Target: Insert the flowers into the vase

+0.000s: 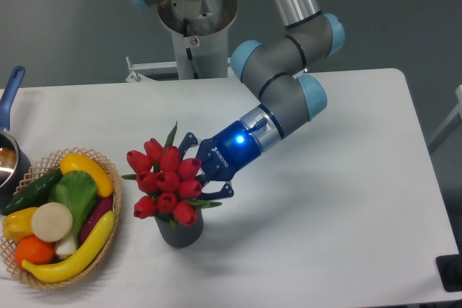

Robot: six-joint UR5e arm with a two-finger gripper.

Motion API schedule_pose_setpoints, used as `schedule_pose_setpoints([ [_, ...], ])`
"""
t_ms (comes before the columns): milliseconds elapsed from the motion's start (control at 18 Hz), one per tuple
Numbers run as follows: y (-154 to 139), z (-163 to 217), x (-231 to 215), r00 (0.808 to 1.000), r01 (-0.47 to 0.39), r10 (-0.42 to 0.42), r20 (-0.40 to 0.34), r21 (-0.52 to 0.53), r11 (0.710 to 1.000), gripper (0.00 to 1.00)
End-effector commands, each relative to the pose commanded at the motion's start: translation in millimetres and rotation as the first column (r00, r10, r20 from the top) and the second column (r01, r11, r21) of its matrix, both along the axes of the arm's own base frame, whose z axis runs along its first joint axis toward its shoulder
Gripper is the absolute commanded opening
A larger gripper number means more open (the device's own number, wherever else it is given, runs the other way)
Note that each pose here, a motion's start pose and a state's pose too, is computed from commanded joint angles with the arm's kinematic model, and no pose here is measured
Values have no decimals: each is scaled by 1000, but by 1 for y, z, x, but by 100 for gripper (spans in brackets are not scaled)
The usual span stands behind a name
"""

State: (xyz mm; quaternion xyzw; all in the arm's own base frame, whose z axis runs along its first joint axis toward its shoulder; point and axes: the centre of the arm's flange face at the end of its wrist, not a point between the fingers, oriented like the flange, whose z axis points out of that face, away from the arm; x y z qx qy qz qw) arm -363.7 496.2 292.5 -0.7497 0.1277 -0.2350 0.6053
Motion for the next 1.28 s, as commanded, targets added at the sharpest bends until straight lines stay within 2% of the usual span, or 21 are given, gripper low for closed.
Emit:
schedule_pose_setpoints([
  [56,0,1,0,1000,0,0,-1,1,1000,92],
  [111,0,1,0,1000,0,0,-3,2,1000,100],
  [333,-1,7,1,999,2,-2,-32,18,1000,100],
  [611,-6,15,0,981,-29,4,-194,-128,991,100],
  [833,-9,27,4,975,-37,6,-224,-135,990,100],
  [1167,-13,38,11,943,-75,-6,-334,-229,971,100],
  [1278,-18,47,14,926,-96,-8,-377,-257,962,100],
])
